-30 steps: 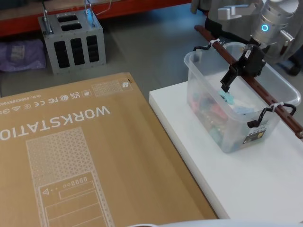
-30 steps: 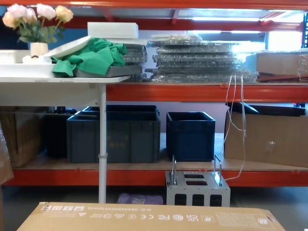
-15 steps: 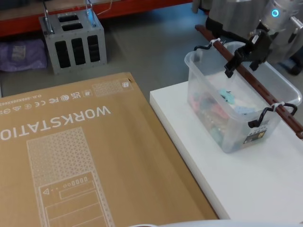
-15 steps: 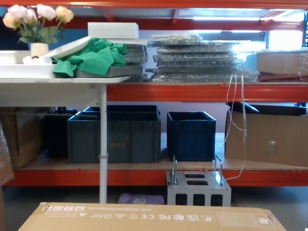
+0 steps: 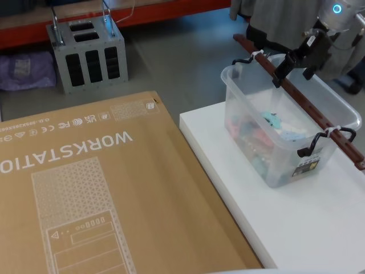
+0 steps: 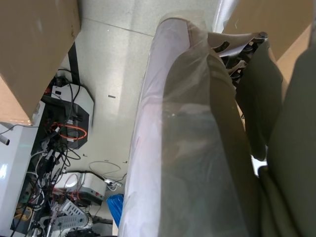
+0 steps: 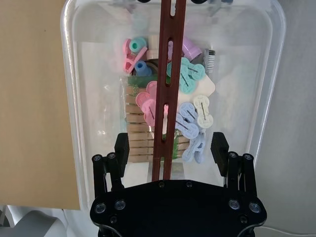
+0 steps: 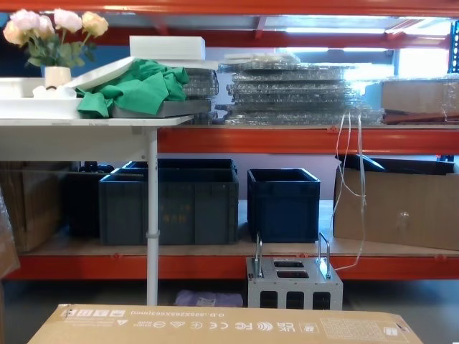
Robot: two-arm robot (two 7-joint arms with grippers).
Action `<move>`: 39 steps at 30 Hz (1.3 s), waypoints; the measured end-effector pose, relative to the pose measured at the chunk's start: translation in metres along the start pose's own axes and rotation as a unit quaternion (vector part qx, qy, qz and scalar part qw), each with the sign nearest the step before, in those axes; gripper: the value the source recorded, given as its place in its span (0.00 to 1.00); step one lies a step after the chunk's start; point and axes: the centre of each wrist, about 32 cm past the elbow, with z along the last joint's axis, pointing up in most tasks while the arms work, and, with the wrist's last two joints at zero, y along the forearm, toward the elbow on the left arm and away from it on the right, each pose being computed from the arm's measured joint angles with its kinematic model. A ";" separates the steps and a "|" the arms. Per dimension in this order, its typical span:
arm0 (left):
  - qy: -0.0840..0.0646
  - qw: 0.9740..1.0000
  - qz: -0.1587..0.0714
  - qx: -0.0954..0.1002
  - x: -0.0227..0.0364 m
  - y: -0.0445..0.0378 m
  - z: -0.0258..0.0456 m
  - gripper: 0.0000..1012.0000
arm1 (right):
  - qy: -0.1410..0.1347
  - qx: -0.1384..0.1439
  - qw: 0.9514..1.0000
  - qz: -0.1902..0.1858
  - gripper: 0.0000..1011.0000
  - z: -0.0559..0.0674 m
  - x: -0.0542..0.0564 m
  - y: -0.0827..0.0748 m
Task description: Use one hand to grasp the basket and place it at the designated location.
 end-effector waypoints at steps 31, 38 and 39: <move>0.000 1.000 0.000 0.000 0.0000 0.0000 0.0001 0.00 | 0.005 0.015 0.999 -0.051 0.99 -0.001 -0.008 -0.045; 0.000 1.000 0.000 0.000 0.0000 0.0000 0.0001 0.00 | 0.005 0.015 0.999 -0.051 0.99 -0.002 -0.009 -0.045; 0.000 1.000 0.000 0.000 0.0000 0.0000 0.0001 0.00 | 0.004 0.016 0.999 -0.051 0.99 -0.001 -0.009 -0.045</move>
